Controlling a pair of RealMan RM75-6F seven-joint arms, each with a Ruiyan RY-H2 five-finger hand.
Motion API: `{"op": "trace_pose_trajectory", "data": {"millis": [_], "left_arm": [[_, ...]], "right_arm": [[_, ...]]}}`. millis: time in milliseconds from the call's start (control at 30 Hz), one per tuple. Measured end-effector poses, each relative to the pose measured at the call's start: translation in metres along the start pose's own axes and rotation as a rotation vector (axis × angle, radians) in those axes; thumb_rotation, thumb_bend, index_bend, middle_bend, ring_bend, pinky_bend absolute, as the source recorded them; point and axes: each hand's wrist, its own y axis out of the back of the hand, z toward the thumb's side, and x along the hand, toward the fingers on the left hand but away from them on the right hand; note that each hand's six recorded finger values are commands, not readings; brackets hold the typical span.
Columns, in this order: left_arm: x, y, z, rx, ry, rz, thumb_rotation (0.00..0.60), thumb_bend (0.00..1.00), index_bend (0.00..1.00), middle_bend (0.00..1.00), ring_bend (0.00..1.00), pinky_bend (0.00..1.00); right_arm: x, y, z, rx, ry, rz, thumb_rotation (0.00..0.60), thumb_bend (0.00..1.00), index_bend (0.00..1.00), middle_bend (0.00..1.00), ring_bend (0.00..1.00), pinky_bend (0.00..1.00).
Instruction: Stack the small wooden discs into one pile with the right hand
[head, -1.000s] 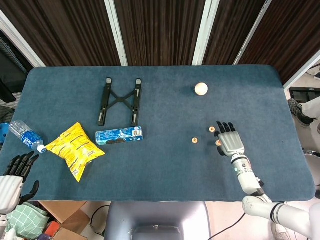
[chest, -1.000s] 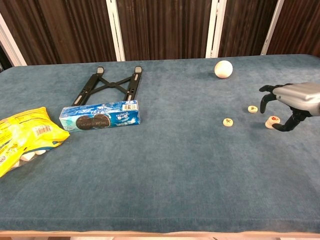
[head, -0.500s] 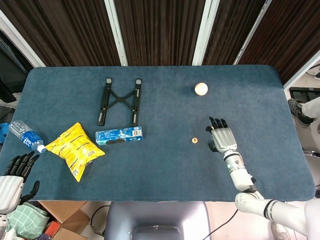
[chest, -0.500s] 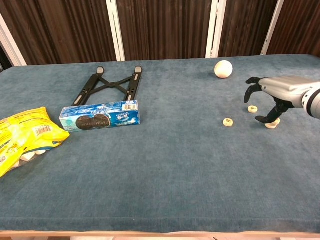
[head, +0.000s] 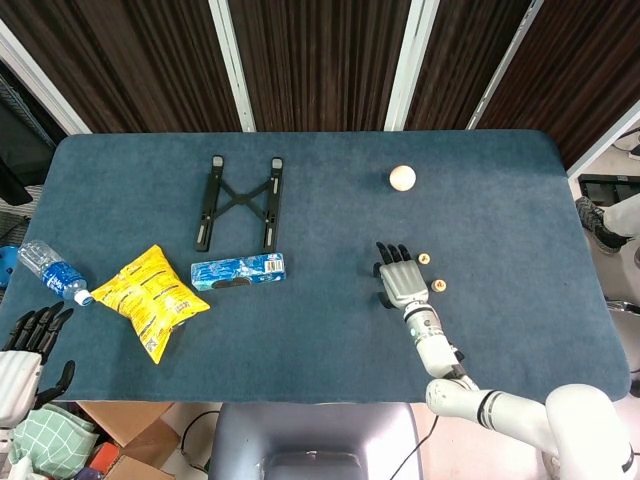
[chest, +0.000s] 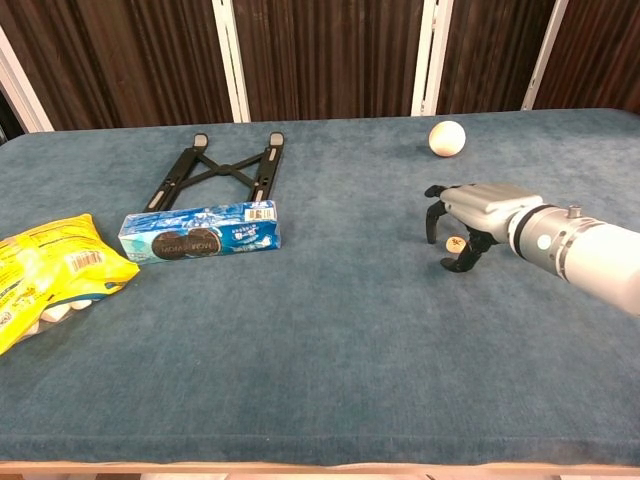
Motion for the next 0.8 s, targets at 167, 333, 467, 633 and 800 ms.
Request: {"op": "trace_pose_trajectory", "data": {"millis": [167,333,467,633,800], "left_arm": [[0.0,0.002,-0.002,-0.007,0.003,0.004,0.6,0.49,0.0,0.0,0.0,0.07],[0.0,0.001,-0.002,-0.006,0.001,0.001,0.6,0.49,0.0,0.0,0.0,0.07],[0.0,0.001,-0.001,-0.002,-0.001,0.0,0.6,0.49,0.0,0.0,0.0,0.07],[-0.001,0.001,-0.001,0.0,0.002,0.001,0.6,0.49,0.0,0.0,0.0,0.07],[0.0,0.001,-0.001,-0.002,0.002,0.003,0.6,0.49,0.0,0.0,0.0,0.07]], "right_arm": [[0.001,0.003,-0.004,0.013,-0.006,-0.01,0.6,0.46,0.52,0.06,0.0,0.0],[0.002,0.008,-0.013,0.017,-0.018,-0.021,0.6,0.46,0.52,0.06,0.0,0.0],[0.001,0.007,-0.017,0.02,-0.03,-0.015,0.6,0.46,0.53,0.05,0.0,0.0],[-0.002,0.005,-0.016,0.023,-0.031,-0.007,0.6,0.46,0.56,0.05,0.0,0.0],[-0.003,0.005,-0.017,0.025,-0.039,-0.01,0.6,0.46,0.61,0.05,0.0,0.0]]}}
